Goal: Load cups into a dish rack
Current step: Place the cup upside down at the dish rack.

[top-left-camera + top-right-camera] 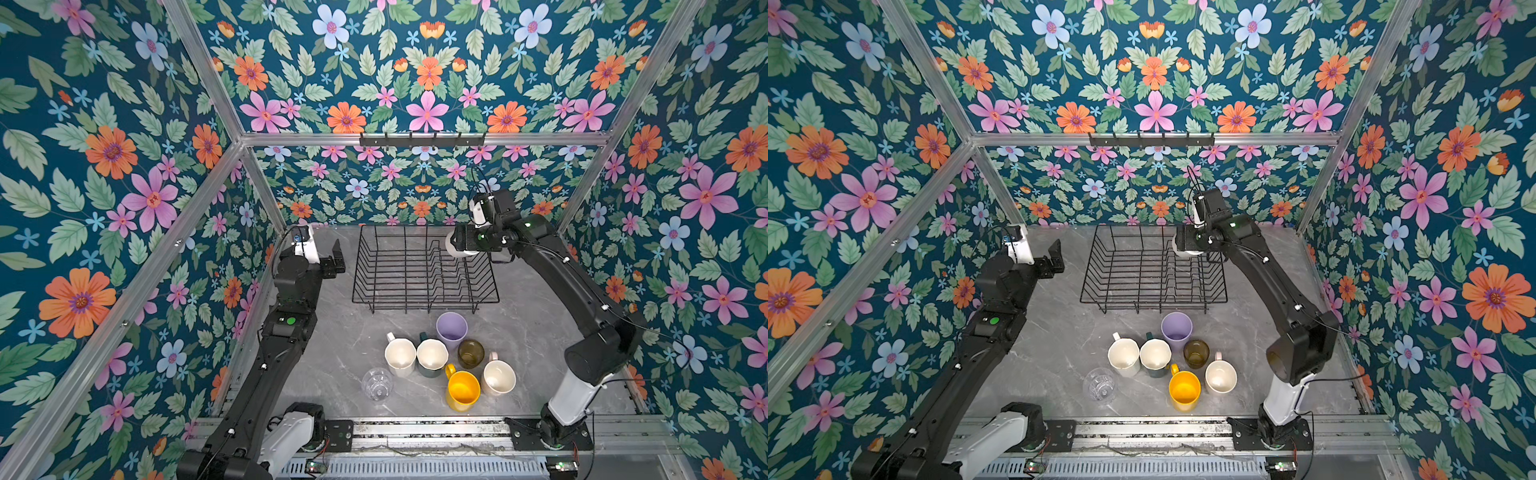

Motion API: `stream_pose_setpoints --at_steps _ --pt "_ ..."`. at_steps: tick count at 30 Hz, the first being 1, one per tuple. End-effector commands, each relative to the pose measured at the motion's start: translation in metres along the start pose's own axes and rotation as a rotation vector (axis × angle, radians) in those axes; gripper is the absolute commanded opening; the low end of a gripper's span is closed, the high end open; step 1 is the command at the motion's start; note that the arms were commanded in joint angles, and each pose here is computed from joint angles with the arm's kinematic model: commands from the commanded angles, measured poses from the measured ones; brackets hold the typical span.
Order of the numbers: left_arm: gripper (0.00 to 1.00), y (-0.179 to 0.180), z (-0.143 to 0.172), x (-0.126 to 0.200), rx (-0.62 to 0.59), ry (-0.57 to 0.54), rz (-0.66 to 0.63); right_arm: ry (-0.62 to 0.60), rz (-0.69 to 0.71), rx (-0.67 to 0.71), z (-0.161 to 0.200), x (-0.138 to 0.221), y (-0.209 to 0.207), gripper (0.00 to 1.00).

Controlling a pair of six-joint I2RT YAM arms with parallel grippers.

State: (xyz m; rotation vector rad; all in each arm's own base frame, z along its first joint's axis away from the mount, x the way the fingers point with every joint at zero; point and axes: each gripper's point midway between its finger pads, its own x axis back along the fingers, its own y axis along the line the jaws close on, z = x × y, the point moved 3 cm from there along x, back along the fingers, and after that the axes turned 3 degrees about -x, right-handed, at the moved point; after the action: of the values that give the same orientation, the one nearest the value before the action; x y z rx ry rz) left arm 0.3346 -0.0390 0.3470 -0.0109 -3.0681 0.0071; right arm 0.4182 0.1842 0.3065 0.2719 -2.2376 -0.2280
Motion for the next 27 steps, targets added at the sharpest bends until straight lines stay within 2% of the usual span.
stream_pose_setpoints --at_steps 1,12,27 --pt "1.00 0.007 -0.008 0.006 -0.007 -0.030 -0.044 -0.009 0.049 -0.036 -0.010 -0.009 -0.008 0.00" --pt "1.00 0.008 -0.016 0.023 -0.002 -0.062 -0.027 0.063 0.158 -0.013 -0.032 -0.053 -0.024 0.00" --pt "1.00 0.010 -0.022 0.033 -0.001 -0.088 -0.026 0.100 0.186 -0.040 -0.039 -0.091 -0.044 0.00"
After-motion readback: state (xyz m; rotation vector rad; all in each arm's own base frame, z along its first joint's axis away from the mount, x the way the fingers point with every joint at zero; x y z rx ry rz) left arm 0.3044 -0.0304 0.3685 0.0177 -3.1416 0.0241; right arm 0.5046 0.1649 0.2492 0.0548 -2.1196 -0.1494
